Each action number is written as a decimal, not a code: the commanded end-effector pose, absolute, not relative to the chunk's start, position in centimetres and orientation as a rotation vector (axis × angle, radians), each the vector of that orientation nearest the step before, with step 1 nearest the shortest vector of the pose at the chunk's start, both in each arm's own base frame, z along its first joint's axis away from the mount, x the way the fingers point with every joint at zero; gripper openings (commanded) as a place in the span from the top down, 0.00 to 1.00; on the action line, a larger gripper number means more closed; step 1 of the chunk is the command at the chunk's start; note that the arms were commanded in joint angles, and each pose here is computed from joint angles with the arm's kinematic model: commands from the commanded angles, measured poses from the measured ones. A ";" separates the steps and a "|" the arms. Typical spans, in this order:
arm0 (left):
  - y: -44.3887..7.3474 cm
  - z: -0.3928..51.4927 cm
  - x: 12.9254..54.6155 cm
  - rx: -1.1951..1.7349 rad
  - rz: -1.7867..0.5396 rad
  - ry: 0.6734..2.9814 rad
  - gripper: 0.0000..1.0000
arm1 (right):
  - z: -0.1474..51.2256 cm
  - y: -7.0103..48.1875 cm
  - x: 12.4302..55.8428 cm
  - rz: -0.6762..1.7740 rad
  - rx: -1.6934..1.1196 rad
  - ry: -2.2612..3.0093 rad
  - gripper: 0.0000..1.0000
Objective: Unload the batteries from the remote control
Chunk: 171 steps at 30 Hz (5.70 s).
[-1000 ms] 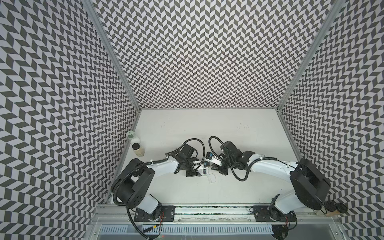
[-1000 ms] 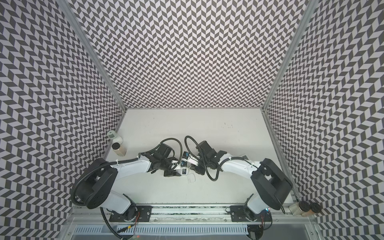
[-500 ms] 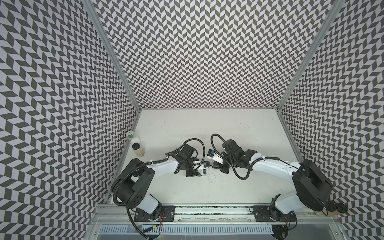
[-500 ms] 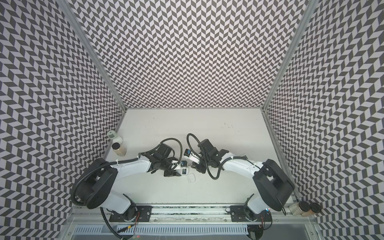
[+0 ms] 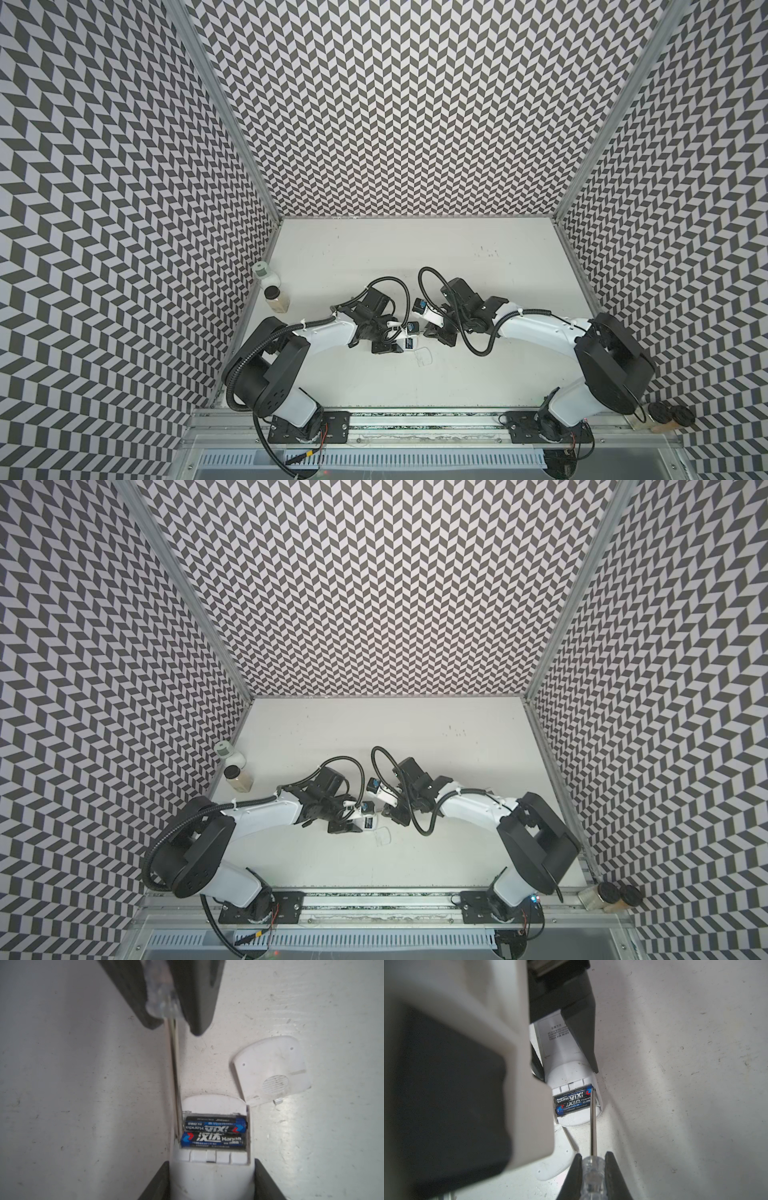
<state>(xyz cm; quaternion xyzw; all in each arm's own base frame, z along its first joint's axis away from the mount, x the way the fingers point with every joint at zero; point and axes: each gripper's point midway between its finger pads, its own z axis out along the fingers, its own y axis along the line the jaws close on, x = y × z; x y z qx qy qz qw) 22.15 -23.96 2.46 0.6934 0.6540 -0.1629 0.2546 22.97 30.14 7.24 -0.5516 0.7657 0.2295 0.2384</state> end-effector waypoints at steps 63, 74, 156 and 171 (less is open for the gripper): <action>-24.4 2.6 20.7 1.926 -0.488 1.752 0.65 | 8.5 30.7 24.8 0.817 -1.383 2.220 1.00; -24.4 2.5 20.6 1.927 -0.491 1.753 0.65 | 9.2 31.2 23.9 0.874 -1.405 2.184 1.00; -24.4 2.2 20.4 1.939 -0.475 1.756 0.38 | 12.2 26.5 26.8 0.780 -1.104 2.197 1.00; -27.5 7.5 20.8 1.829 -0.692 1.864 0.68 | 13.5 26.6 25.5 0.878 -1.043 2.156 1.00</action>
